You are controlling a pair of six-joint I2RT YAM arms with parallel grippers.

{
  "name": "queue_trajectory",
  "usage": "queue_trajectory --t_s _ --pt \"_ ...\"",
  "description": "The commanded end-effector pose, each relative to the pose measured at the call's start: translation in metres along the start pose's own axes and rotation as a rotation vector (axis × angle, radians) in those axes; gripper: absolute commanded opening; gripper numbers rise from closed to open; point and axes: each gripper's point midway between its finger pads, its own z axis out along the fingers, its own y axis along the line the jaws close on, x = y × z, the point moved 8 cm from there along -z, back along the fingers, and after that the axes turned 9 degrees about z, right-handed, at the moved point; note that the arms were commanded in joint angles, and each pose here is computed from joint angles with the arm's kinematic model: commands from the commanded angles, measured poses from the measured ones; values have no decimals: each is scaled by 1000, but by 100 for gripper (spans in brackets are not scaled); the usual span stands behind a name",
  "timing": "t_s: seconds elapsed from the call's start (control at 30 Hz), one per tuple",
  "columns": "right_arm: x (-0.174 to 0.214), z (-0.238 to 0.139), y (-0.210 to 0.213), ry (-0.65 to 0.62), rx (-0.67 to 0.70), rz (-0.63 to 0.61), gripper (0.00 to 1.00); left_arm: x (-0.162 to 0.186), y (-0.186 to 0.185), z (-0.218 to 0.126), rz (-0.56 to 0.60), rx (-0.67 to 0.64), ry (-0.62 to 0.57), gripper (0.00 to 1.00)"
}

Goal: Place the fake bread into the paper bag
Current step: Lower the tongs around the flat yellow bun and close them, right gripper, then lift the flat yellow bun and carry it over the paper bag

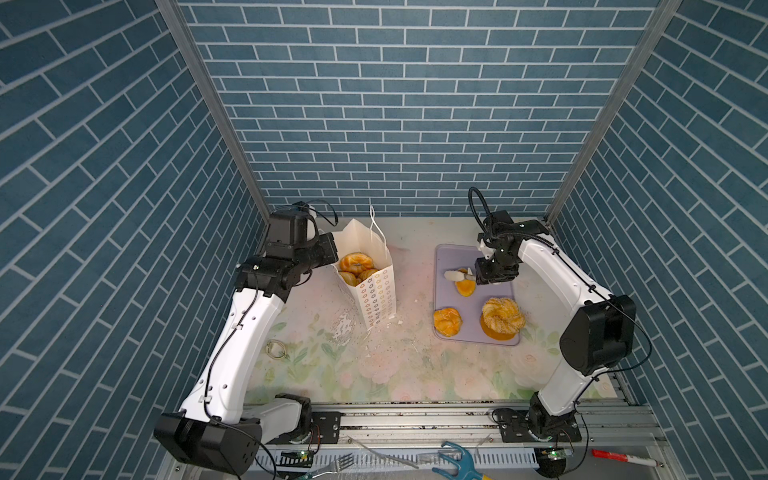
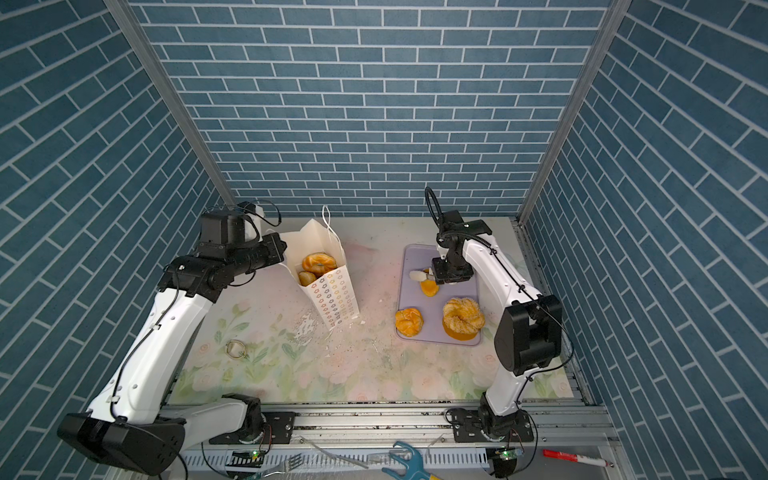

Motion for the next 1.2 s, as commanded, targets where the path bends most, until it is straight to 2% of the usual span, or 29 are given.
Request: queue_trajectory --t_s 0.0,0.33,0.47,0.73,1.17 --pt "1 7 1 28 -7 14 46 3 0 2 9 -8 13 0" --pt "8 10 -1 48 -2 0 27 3 0 6 8 -6 20 0" --pt "6 2 -2 26 11 -7 23 2 0 7 6 -2 20 0" --pt "8 -37 -4 -78 25 -7 20 2 -1 3 10 -4 11 0" --pt "20 -115 1 -299 -54 -50 18 2 -1 -1 15 5 -3 0"
